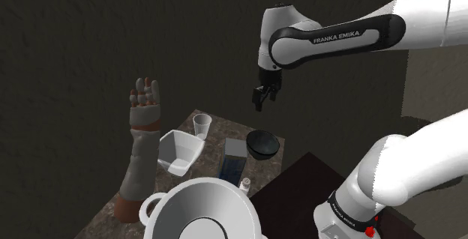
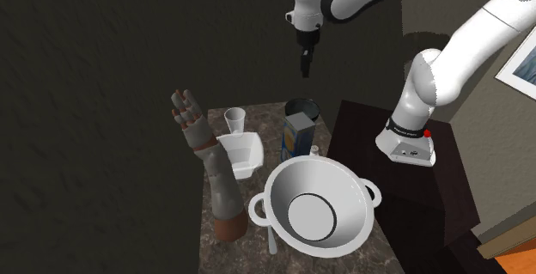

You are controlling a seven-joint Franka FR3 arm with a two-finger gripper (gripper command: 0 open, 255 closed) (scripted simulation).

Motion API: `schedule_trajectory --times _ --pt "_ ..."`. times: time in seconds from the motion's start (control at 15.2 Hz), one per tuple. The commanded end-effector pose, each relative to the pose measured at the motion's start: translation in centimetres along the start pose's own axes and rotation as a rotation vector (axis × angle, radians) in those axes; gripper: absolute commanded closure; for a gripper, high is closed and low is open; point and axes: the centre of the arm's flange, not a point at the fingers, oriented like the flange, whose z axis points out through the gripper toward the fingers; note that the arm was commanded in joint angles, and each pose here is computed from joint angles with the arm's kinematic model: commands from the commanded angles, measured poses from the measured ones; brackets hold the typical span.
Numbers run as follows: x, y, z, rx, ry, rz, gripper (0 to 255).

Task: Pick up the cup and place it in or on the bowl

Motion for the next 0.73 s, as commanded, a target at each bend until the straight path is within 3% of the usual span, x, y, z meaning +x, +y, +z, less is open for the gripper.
schedule_trajectory --times 0.0,0.66 --pt "1.9 -0.8 1.8 -0.001 0.009 -0.005 0" --pt "11.8 -5.0 8.6 -0.008 0.048 -0.026 0"
